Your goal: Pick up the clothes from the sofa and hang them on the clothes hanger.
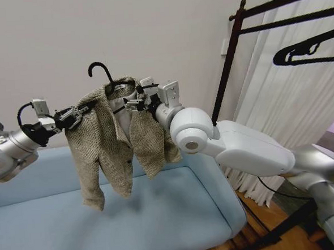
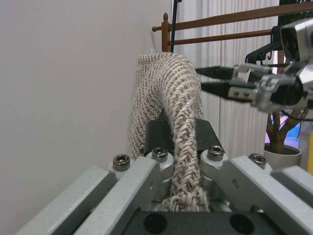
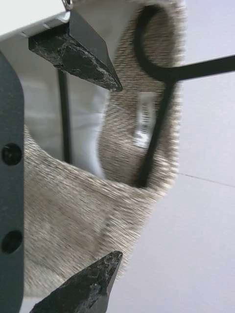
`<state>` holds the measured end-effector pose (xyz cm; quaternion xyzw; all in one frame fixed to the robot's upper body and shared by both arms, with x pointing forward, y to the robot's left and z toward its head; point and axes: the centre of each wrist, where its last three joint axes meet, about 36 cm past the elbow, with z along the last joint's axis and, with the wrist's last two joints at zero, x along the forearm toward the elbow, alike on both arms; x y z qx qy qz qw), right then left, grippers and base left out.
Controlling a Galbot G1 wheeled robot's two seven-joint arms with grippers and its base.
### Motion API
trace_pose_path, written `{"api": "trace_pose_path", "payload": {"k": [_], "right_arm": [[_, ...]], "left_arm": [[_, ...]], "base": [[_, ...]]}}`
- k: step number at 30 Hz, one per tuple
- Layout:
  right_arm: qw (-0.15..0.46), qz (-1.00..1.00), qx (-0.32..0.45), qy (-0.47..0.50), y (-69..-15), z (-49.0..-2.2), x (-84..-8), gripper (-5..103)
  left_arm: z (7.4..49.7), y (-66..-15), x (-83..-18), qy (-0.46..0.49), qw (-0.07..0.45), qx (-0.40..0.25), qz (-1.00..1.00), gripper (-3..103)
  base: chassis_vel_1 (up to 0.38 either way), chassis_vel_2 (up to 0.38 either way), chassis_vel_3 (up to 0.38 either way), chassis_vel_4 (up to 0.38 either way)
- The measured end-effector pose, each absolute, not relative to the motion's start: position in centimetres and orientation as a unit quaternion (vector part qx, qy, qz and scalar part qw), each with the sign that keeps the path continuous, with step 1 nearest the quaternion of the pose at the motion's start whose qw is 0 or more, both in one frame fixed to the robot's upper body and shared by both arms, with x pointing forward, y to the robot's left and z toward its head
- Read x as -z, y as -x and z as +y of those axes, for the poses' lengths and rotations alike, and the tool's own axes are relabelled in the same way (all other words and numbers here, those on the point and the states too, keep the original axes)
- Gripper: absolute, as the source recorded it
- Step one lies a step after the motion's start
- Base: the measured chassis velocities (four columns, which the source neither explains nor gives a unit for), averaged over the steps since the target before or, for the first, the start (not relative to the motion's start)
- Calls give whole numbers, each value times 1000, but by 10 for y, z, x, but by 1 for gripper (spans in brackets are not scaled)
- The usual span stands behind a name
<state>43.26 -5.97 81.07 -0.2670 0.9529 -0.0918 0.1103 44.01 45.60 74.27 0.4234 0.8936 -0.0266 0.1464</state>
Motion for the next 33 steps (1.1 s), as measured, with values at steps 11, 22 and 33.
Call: {"api": "trace_pose_path", "payload": {"k": [11, 22, 33], "right_arm": [[75, 948, 98, 293, -462, -108, -845, 100], [46, 950, 102, 293, -466, -78, -831, 93], [51, 954, 99, 278, -470, -83, -827, 50]], "left_arm": [[468, -445, -734, -428, 144, 24, 892, 4], [463, -441, -743, -442, 145, 12, 885, 4], [459, -439, -745, -448, 148, 12, 881, 4]], "base": [[0, 0, 0, 0], [0, 0, 0, 0], [0, 0, 0, 0]]}}
